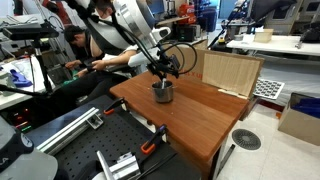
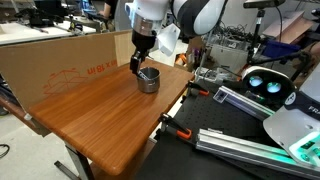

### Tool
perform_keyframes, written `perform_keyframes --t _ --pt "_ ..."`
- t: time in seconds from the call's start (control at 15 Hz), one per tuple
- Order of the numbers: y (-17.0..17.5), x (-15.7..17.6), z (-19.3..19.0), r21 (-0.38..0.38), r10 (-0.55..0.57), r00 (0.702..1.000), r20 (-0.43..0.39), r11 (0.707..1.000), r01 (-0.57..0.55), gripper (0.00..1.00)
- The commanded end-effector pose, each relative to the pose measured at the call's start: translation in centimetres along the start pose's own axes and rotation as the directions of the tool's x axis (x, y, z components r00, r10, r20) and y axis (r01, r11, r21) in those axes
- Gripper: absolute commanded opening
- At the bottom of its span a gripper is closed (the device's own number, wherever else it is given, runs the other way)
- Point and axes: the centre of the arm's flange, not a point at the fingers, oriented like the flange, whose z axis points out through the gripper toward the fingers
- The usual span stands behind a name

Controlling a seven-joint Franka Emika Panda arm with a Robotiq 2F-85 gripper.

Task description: Place the marker in the pot

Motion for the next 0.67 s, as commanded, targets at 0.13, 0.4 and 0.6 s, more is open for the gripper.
perform_keyframes --t 0.13,0.4,0.6 --pt "0.8 0.2 -1.3 0.006 0.022 1.0 -0.006 1.0 -0.022 1.0" --pt "1.7 0.1 -3.2 -0.002 0.065 0.997 -0.043 0.998 -0.065 1.0" --pt "2.6 -0.2 -5.6 -0.007 0.101 0.991 -0.083 0.995 -0.102 1.0"
